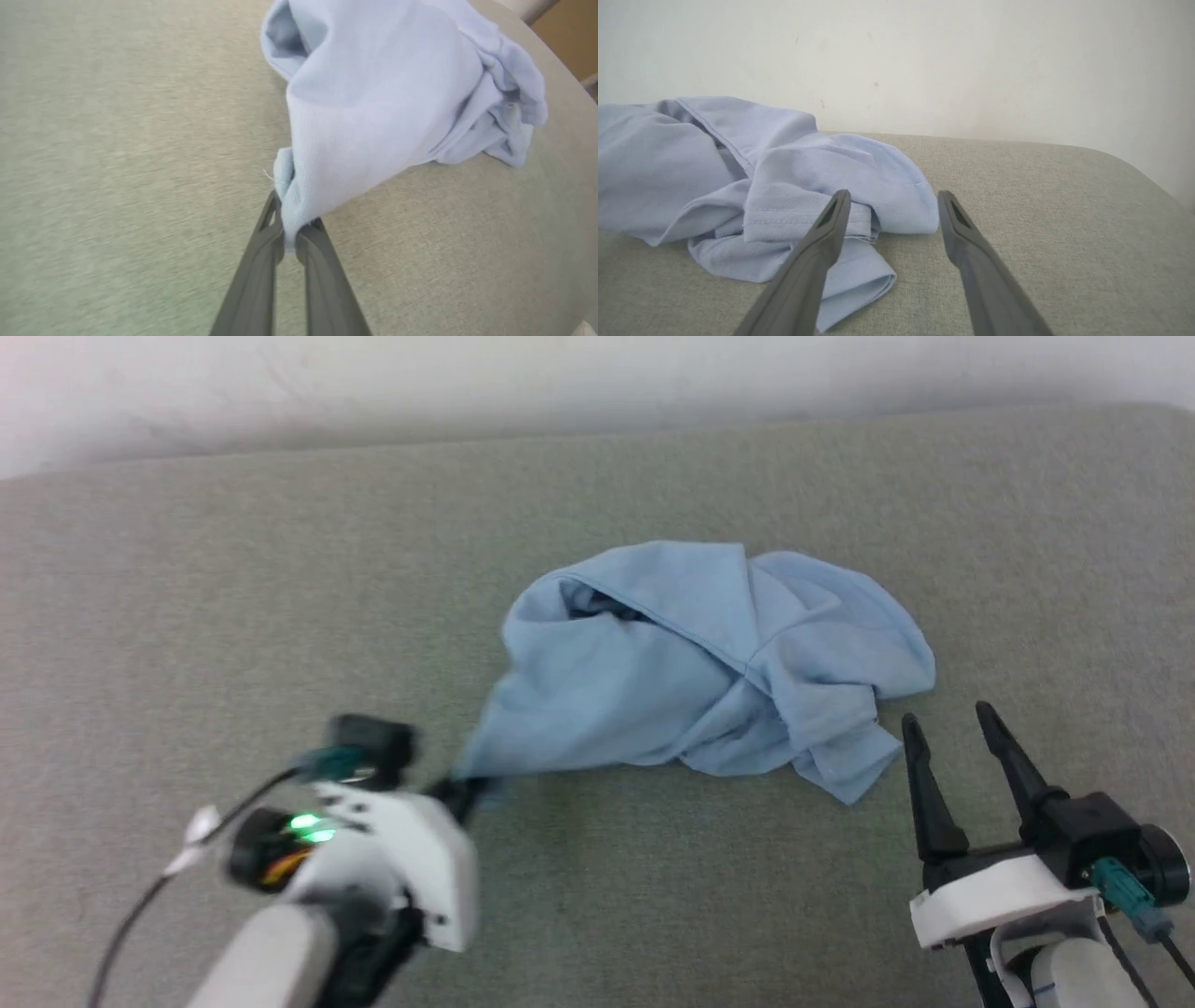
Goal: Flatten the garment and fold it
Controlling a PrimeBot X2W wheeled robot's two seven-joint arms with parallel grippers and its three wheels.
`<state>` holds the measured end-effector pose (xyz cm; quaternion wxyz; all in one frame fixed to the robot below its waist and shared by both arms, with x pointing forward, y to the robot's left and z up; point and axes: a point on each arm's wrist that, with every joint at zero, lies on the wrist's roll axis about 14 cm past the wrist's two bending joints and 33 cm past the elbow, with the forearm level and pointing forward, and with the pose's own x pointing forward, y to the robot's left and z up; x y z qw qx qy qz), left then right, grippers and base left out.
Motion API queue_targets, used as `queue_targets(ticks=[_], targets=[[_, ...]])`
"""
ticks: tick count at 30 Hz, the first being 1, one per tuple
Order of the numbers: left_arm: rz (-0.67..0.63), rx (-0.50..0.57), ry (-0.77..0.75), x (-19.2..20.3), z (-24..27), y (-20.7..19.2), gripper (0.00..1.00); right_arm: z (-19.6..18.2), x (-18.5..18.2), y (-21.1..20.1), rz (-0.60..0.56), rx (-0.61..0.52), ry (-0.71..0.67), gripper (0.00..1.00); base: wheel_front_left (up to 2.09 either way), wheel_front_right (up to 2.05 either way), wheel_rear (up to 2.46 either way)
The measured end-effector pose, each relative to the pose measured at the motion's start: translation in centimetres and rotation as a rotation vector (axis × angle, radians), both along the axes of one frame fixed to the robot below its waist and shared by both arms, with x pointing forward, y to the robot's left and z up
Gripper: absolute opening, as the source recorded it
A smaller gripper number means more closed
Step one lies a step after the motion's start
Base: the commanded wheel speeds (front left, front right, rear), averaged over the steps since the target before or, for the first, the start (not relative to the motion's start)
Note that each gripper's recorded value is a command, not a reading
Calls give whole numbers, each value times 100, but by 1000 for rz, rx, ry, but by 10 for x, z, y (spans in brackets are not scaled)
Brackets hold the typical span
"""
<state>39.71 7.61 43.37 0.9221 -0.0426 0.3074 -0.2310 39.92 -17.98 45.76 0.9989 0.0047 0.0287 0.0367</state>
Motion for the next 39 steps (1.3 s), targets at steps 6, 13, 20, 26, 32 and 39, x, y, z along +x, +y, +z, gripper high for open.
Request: queue_targets(ticks=[6, 13, 20, 26, 32, 39], targets=[[361, 52, -175, 3, 37, 107, 0, 8, 1, 24, 70, 8, -24, 100, 0, 0, 0], [648, 129, -252, -15, 34, 188, 0, 14, 4, 44, 129, 13, -41, 100, 0, 0, 0], [635, 59, -476, -8, 62, 170, 100, 17, 1, 48, 144, -3, -48, 100, 0, 0, 0], [556, 30, -732, -14, 104, 150, 100, 28, -7, 50, 149, -10, -75, 100, 0, 0, 0], [518, 75, -843, -36, 123, 137, 100, 39, -5, 52, 161, -45, -98, 100, 0, 0, 0], [524, 133, -854, -56, 119, 131, 100, 17, 14, 65, 232, -134, 91, 100, 0, 0, 0]])
